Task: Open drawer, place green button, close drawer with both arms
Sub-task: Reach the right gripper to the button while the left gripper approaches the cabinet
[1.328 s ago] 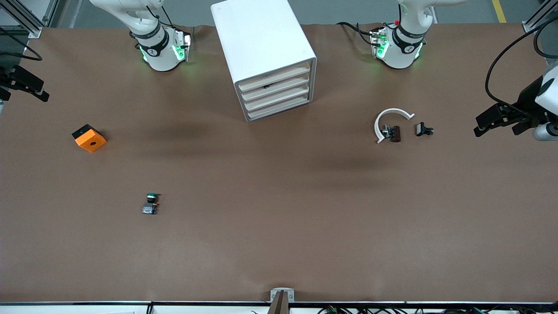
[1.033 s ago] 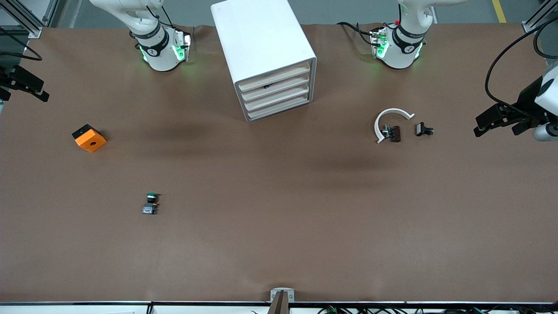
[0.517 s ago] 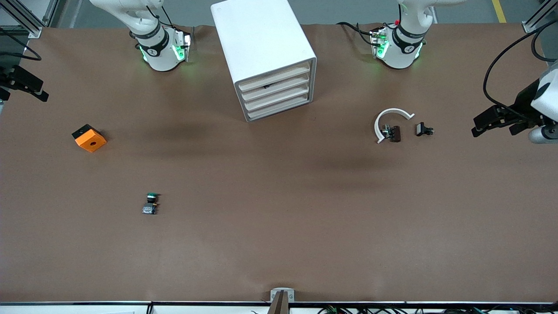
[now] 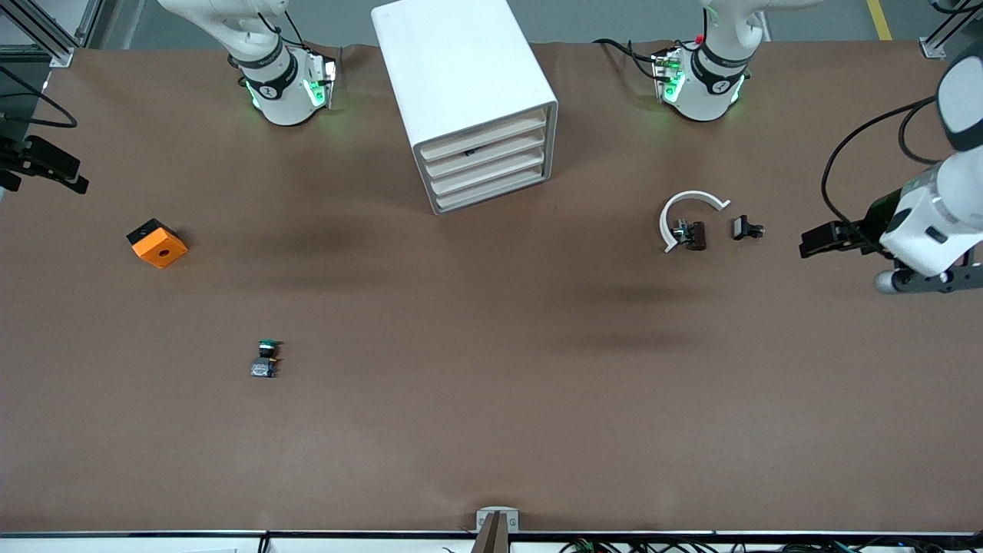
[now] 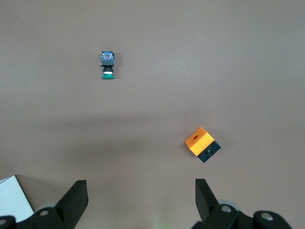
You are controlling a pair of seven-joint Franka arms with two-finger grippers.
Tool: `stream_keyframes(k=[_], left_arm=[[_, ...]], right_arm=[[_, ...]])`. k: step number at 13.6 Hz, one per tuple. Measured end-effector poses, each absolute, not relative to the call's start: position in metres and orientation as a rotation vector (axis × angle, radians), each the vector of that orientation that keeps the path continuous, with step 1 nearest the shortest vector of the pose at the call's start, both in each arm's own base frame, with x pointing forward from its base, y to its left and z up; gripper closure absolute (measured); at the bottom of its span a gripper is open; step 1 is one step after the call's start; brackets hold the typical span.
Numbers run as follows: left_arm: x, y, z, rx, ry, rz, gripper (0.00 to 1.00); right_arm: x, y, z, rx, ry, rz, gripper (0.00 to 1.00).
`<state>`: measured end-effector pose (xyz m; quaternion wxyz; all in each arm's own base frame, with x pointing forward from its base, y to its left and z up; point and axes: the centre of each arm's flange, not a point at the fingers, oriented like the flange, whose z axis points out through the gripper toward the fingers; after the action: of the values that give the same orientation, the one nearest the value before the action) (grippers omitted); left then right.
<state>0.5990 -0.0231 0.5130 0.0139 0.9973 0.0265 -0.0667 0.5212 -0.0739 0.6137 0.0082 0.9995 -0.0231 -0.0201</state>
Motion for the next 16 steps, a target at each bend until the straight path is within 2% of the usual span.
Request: stream_keyframes(k=[3, 6, 11, 16], left_arm=[[0.611, -0.027, 0.481, 3.094, 0.080, -0.263, 0.00], [0.625, -0.037, 0.446, 3.057, 0.173, -0.280, 0.00], [0.633, -0.089, 0.415, 3.039, 0.396, -0.307, 0.00], [0.632, -0.119, 0.402, 2.998, 0.658, -0.353, 0.00]], right_arm=[[0.554, -0.084, 0.557, 3.120, -0.074, -0.165, 0.00], [0.574, -0.099, 0.530, 3.117, -0.082, -0.178, 0.00], [0.585, -0.097, 0.532, 3.129, -0.134, -0.095, 0.00], [0.623, -0.060, 0.472, 3.158, -0.212, -0.036, 0.00]])
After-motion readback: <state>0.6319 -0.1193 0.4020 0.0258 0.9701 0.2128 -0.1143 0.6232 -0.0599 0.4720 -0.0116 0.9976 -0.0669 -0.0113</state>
